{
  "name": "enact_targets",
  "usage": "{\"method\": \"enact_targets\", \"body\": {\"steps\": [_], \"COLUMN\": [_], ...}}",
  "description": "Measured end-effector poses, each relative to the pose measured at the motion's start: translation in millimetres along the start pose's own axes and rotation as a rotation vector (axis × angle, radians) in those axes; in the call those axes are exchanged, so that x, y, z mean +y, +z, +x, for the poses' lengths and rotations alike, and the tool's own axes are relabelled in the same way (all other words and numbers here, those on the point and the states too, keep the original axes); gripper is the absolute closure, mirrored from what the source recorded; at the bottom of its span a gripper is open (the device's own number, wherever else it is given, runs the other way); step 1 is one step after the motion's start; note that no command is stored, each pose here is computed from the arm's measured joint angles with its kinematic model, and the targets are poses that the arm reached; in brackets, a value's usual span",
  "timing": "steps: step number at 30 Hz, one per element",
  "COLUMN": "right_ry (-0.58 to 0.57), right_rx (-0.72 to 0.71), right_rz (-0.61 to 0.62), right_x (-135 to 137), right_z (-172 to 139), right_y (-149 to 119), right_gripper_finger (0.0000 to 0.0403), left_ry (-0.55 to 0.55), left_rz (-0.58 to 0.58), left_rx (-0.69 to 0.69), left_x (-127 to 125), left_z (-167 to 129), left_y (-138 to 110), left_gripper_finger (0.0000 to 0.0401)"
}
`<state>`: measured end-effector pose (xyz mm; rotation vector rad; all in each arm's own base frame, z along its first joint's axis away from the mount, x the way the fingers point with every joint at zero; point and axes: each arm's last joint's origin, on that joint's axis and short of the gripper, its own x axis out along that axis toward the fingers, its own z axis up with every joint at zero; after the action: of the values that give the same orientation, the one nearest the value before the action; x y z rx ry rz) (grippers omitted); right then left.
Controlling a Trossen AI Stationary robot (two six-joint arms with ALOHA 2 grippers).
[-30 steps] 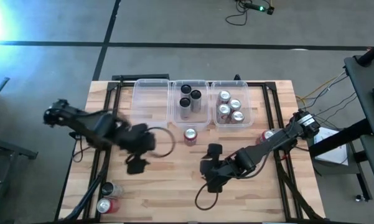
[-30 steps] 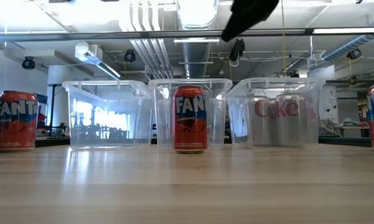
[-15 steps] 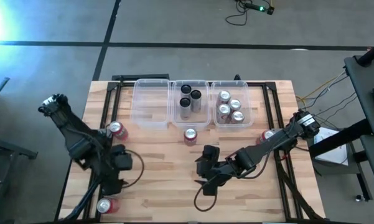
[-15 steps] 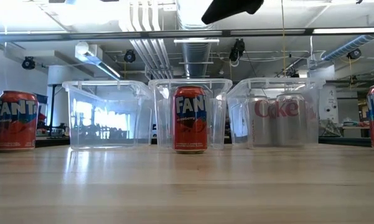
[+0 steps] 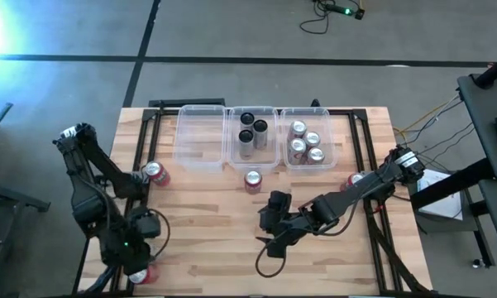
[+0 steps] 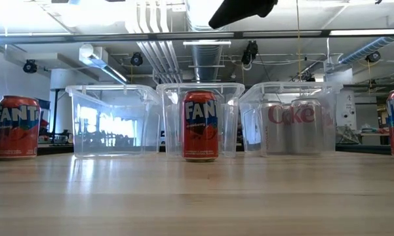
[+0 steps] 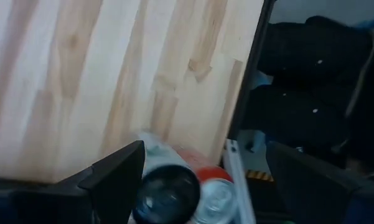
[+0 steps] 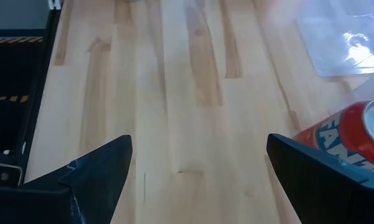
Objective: Sort soda cans
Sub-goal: Put the white pink soda can into the middle transparent bin
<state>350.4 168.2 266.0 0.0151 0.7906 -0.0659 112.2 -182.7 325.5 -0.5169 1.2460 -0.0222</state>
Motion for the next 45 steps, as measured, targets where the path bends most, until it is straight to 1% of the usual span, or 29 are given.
{"method": "enact_targets", "body": {"steps": [3, 6, 8, 11, 13, 17, 29, 34, 37, 45], "right_ry": [-0.035, -0.046, -0.046, -0.045, -0.043, -0.033, -0.029, -0.029, -0.029, -0.028], "right_rx": [-0.02, -0.025, -0.025, -0.027, -0.032, -0.056, -0.064, -0.064, -0.064, -0.063], "right_rz": [0.002, 0.002, 0.002, 0.005, 0.009, 0.021, 0.024, 0.024, 0.024, 0.025], "right_x": [-1, -1, -1, -1, -1, 0, 0, 0, 0, 0], "right_z": [0, 0, 0, 0, 0, 0, 0, 0, 0, 0], "right_y": [1, 1, 1, 1, 2, 4, 5, 5, 5, 5], "right_gripper_finger": [0.0035, 0.0035, 0.0035, 0.0035, 0.0035, 0.0035, 0.0035, 0.0035, 0.0035, 0.0035], "left_ry": [-0.003, 0.02, 0.059, 0.147, 0.175, 0.196, 0.234, 0.267, 0.315, 0.352], "left_rz": [-0.082, -0.179, -0.234, -0.269, -0.276, -0.287, -0.321, -0.287, -0.267, -0.219], "left_rx": [0.02, 0.058, 0.092, 0.159, 0.173, 0.176, 0.192, 0.212, 0.218, 0.274], "left_x": [-4, -5, -4, -2, -2, -5, -8, -11, -10, -12], "left_z": [-1, 4, 11, 18, 21, 28, 38, 46, 51, 61], "left_y": [-5, -10, -12, -16, -17, -17, -18, -20, -21, -23], "left_gripper_finger": [0.0081, 0.0081, 0.0081, 0.0081, 0.0081, 0.0081, 0.0081, 0.0081, 0.0081, 0.0081]}}
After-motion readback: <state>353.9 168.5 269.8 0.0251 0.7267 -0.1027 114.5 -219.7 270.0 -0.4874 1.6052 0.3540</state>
